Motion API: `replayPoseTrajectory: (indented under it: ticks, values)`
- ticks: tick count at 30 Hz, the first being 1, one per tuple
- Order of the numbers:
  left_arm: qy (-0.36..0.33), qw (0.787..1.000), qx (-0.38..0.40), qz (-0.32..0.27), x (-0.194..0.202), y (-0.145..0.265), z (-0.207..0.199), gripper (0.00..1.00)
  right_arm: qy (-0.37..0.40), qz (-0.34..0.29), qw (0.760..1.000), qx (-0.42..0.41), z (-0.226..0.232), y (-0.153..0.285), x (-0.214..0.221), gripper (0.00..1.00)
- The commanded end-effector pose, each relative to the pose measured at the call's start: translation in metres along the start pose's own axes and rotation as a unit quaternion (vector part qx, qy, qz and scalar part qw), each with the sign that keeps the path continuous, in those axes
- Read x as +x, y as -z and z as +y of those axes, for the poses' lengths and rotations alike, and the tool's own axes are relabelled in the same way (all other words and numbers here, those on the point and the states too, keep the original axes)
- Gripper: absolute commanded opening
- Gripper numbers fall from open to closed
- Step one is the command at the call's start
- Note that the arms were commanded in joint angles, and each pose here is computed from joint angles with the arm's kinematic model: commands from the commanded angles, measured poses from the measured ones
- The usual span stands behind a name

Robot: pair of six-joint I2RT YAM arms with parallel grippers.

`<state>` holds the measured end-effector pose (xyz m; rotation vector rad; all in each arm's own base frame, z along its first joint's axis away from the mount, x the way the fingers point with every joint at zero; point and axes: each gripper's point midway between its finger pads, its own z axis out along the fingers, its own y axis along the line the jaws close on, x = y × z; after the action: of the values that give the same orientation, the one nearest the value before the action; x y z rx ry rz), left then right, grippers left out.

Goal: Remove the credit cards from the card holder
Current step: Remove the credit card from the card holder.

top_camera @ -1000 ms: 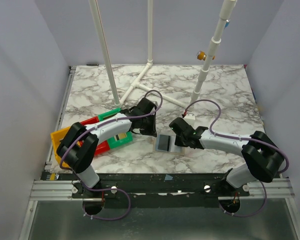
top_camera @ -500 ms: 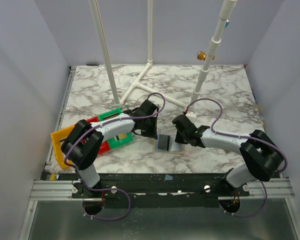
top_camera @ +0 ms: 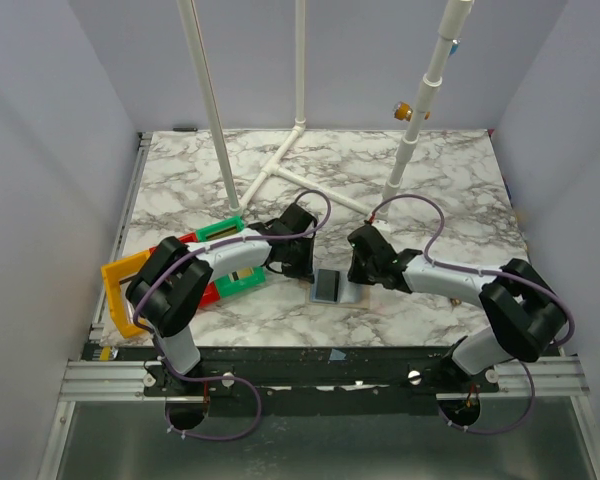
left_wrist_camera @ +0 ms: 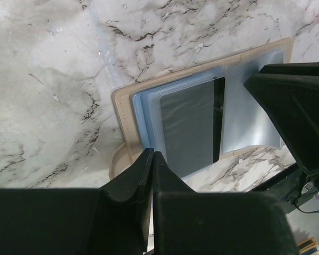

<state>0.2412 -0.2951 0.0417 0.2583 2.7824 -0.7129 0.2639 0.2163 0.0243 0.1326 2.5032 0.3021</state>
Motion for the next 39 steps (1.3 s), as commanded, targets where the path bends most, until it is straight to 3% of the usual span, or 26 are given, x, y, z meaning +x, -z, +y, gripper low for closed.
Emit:
replayPoseTrajectory:
  ticks: [1,16,39]
  values:
    - [0.001,1.0,0.013,0.006,0.007,-0.005,-0.002,0.04,-0.013,0.029,0.998,-0.045,0.013,0.015,0.007,0.28]
    - [-0.004,1.0,0.022,0.007,0.007,-0.006,-0.011,0.04,-0.047,0.074,0.992,-0.094,0.028,0.016,0.03,0.31]
    - [-0.002,1.0,0.011,0.019,0.009,-0.018,-0.011,0.03,-0.062,0.072,0.99,-0.099,0.027,0.011,0.035,0.32]
